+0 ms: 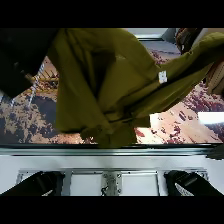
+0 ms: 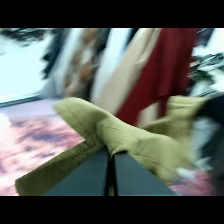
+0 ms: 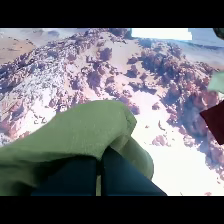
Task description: Fold the clothes and pants, and hang the long-sleeved shirts on hangers.
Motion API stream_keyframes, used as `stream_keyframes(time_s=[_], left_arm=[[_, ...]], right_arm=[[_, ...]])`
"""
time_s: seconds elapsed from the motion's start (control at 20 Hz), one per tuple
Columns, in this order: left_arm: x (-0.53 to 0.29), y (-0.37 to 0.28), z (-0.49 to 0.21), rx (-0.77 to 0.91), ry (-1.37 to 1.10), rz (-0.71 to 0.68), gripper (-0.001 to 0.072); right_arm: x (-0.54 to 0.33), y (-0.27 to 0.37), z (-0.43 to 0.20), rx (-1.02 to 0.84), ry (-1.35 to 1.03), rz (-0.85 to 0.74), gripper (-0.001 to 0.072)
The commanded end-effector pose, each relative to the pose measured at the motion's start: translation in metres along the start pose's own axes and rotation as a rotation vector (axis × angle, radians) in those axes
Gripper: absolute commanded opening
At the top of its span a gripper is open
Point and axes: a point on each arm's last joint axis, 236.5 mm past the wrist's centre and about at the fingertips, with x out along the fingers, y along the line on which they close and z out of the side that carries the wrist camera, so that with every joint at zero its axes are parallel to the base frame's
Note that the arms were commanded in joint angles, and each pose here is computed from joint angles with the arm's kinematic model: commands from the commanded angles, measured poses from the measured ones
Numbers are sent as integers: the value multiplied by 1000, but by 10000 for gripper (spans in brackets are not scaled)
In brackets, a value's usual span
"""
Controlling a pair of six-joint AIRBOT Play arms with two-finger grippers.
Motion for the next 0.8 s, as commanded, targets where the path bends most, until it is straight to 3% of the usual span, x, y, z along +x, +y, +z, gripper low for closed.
stream_keyframes(time_s=[0.0, 0.1, 0.3, 0.55, 0.75], left_arm=[[39, 83, -48, 12, 218, 336, 14], [60, 134, -101, -67, 397, 460, 14], [73, 194, -211, -207, 650, 542, 14], [46, 165, -339, -319, 824, 439, 14], [39, 175, -378, -352, 847, 454, 15]], right_arm=[[39, 7, -15, -7, 106, -9, 16], [85, 11, -38, -69, 236, -28, 16], [155, 5, -120, -176, 565, -79, 16], [156, 3, -223, -102, 844, -96, 16], [165, 10, -252, -38, 906, -87, 17]])
